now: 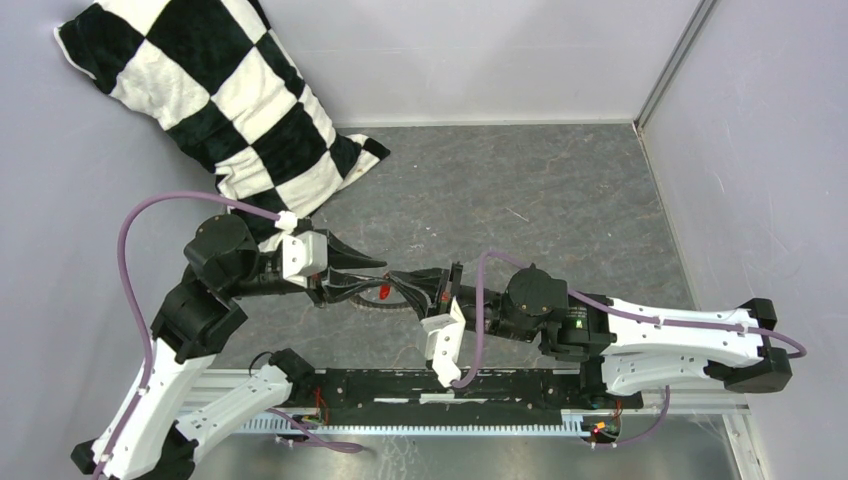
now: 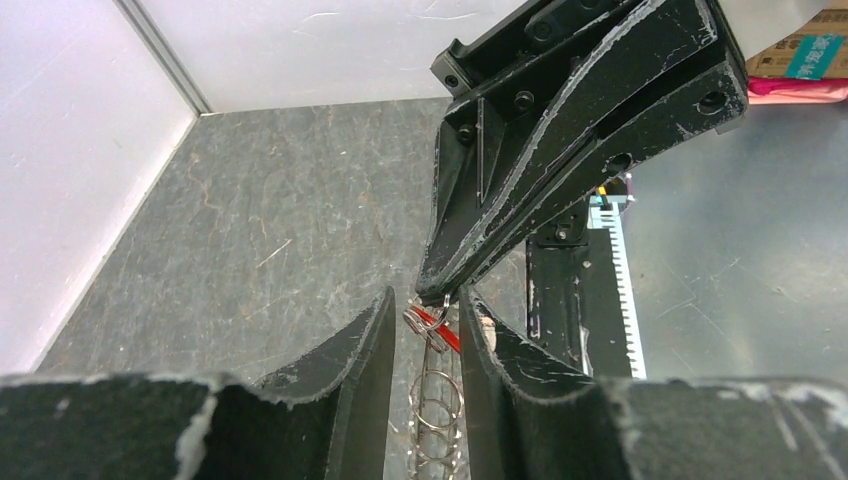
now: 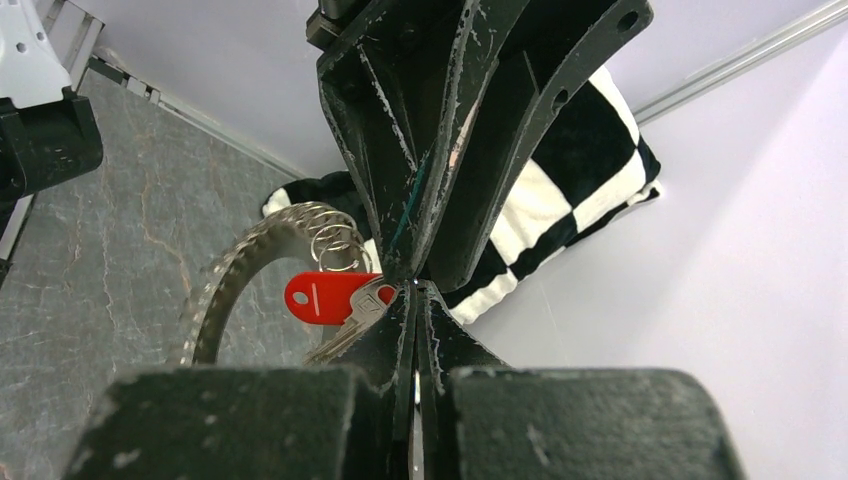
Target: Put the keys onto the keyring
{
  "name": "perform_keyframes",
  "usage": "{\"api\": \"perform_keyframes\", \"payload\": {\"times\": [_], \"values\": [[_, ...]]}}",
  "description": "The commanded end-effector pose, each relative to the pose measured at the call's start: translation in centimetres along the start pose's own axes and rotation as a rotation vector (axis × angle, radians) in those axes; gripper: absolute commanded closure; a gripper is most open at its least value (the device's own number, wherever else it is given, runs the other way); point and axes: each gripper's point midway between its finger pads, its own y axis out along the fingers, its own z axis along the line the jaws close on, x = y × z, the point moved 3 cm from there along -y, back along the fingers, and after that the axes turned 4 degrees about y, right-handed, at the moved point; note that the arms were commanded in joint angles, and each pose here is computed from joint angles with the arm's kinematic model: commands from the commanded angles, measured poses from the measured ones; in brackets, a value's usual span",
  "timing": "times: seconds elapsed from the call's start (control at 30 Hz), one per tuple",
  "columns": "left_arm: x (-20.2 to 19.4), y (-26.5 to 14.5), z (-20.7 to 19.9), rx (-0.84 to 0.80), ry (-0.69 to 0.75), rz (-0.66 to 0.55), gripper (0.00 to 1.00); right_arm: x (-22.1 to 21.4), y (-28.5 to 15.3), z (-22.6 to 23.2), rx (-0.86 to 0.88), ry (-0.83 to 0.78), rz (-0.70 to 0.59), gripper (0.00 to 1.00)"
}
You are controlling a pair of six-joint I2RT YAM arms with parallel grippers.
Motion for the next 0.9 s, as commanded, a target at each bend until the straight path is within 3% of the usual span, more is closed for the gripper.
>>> {"api": "perform_keyframes", "payload": {"times": [0.0, 0.23, 0.5, 0.87], "values": [[-0.1, -0.5, 0.4, 0.058, -0.003, 0.015, 0.63, 2.4, -0.8, -3.7, -0.123, 0.016, -0.059, 0.99], [0.9, -2.1, 1.8, 0.191, 0.086, 0.039, 0.66, 2.1, -1.2, -3.7, -0.129, 0.013, -0.066, 0.99], [-0.2, -1.4, 0.3, 0.082, 0.018, 0.031, 0.74, 2.3, -0.7, -3.9, -0.127, 0.026, -0.058, 0.99], [-0.8, -0.6, 0.6, 0.062, -0.033, 0.044, 0.75, 2.1, -0.7, -4.1, -0.141, 0.034, -0.05, 0.99]]}}
